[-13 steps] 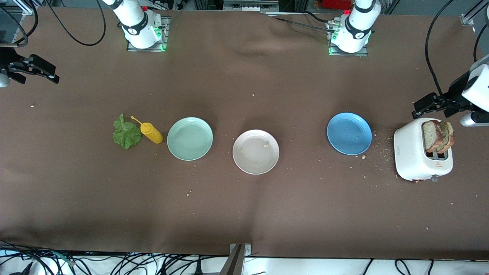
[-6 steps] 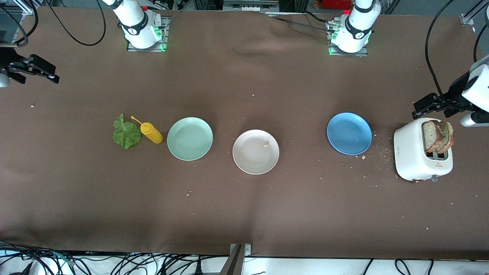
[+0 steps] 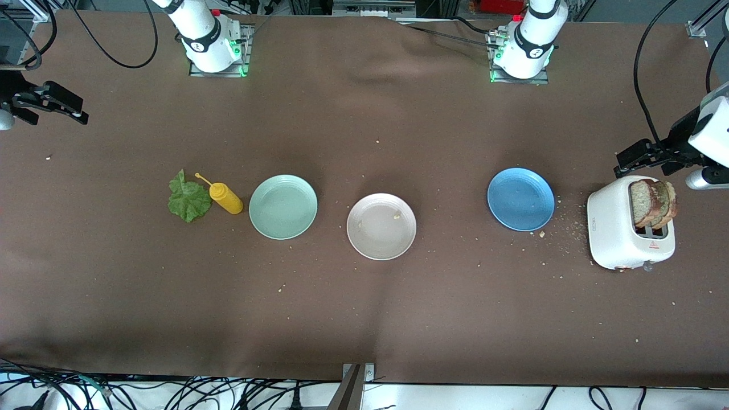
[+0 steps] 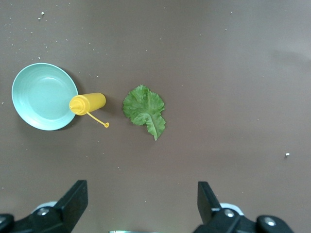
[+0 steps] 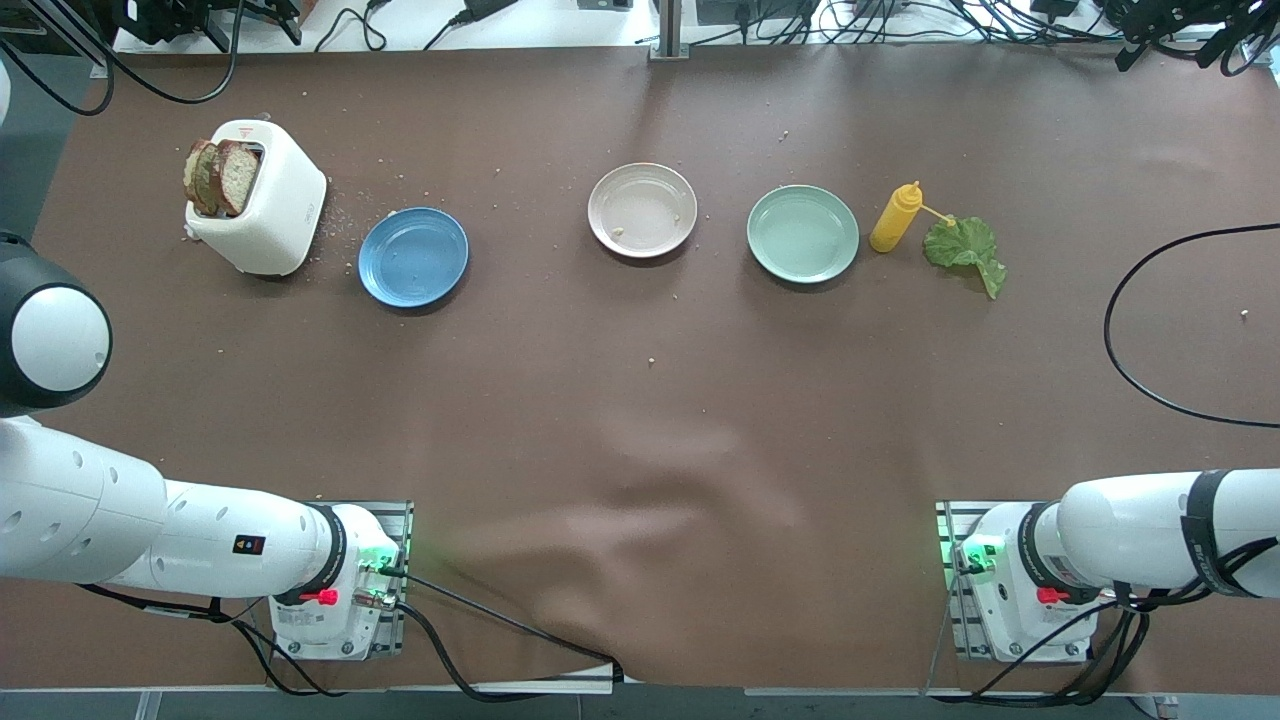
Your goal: Make sandwich in beige plate with both arms
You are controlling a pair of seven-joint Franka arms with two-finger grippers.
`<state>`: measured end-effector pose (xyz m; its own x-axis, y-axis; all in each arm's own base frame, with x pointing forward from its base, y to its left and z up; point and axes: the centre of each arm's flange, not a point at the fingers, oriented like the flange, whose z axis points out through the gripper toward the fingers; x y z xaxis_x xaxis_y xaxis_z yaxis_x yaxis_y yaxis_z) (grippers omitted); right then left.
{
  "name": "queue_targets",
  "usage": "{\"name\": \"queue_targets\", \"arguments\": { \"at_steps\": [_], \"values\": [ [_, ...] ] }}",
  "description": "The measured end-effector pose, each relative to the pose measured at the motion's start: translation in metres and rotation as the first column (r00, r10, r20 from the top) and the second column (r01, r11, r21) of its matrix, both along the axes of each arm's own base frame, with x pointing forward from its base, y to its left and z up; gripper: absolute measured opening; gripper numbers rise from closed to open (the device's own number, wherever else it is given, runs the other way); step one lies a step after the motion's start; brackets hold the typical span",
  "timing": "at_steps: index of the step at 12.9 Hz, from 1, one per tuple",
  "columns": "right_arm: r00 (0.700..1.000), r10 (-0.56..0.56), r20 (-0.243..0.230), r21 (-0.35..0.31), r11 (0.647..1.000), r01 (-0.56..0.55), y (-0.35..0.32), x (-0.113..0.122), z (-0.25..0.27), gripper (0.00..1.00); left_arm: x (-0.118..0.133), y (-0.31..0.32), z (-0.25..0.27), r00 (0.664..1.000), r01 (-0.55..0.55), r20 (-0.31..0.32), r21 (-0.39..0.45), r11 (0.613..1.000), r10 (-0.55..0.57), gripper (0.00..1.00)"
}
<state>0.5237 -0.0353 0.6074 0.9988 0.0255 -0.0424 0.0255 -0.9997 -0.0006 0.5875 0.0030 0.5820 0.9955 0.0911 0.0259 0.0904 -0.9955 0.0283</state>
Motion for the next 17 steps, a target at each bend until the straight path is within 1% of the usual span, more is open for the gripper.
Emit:
{"name": "queue_targets", "arguments": {
  "at_steps": [17],
  "values": [
    [1.0, 0.0, 0.0, 0.0, 1.0, 0.0, 0.0, 0.0, 0.0001, 1.0, 0.0016, -0.0002, -0.0039, 1.0, 0.0, -0.007, 0.001, 1.0, 0.0, 1.0]
  ]
}}
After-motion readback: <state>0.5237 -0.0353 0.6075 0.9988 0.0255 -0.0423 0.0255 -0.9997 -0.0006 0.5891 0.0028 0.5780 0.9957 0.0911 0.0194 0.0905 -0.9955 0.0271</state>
